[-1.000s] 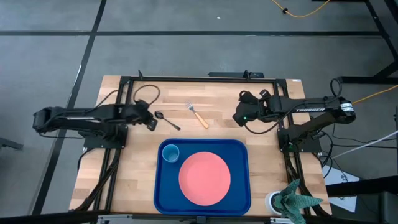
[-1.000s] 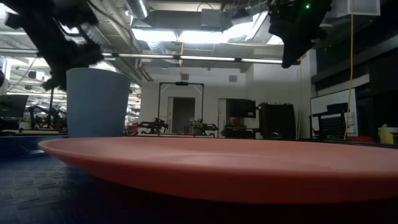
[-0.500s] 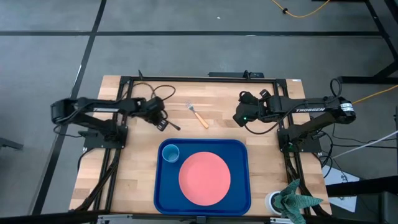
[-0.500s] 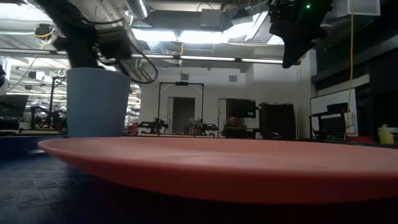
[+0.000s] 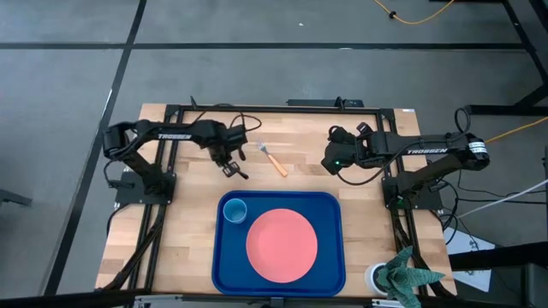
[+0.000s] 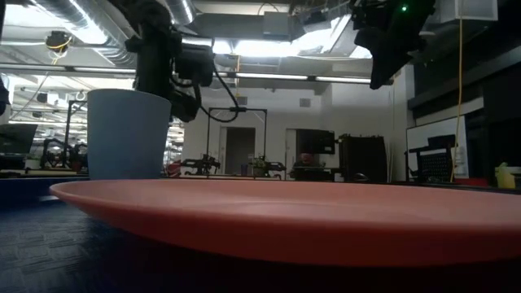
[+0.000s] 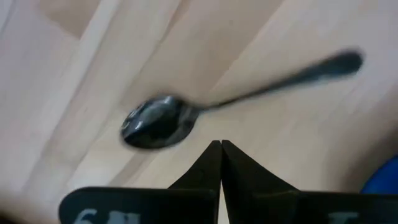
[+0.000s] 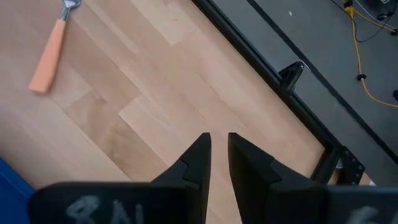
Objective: Pick and place plate/cup/fork/spoon on tray
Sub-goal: Adjust the black spoon and orange fork on the table
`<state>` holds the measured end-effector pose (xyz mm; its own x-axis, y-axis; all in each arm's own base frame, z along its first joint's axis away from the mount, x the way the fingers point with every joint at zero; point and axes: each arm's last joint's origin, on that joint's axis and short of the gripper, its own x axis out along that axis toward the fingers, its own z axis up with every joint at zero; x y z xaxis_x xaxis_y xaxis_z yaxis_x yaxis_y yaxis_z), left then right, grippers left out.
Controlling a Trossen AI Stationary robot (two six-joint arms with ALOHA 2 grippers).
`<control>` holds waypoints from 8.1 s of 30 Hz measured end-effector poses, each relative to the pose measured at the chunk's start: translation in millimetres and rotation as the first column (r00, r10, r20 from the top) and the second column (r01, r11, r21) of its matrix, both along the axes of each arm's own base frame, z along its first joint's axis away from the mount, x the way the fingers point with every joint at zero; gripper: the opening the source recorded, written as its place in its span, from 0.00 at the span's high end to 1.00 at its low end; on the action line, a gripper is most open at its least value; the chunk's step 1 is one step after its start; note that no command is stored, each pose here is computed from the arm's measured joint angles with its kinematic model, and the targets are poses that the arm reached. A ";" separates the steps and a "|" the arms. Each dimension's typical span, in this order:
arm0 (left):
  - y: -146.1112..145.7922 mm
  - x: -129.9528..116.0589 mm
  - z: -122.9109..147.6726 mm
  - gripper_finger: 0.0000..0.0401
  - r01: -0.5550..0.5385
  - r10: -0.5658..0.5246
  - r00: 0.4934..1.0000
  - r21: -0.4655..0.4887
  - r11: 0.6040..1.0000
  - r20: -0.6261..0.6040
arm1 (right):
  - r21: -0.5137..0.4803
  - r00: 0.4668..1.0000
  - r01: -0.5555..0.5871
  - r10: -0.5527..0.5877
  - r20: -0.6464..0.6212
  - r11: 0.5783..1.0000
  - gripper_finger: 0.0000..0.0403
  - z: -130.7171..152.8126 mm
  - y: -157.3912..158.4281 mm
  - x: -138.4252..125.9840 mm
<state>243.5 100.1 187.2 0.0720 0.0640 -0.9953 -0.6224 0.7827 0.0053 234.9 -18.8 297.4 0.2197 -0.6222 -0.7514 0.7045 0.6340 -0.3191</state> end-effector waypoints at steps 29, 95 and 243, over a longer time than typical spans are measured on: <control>18.9 114.9 -14.9 1.00 0.239 -0.239 0.971 0.036 0.970 0.006 | 0.019 1.000 -0.007 0.007 -0.003 1.000 0.85 -0.5 0.9 -0.1; 33.8 123.4 -36.6 1.00 0.316 -0.330 0.944 0.230 0.920 0.023 | 0.041 1.000 -0.018 0.019 -0.022 0.999 0.85 -1.4 1.4 -1.3; 17.7 181.9 -40.3 1.00 0.432 -0.453 0.882 0.161 0.888 0.133 | 0.042 0.998 -0.014 0.017 -0.067 0.999 0.85 -2.5 1.5 -5.4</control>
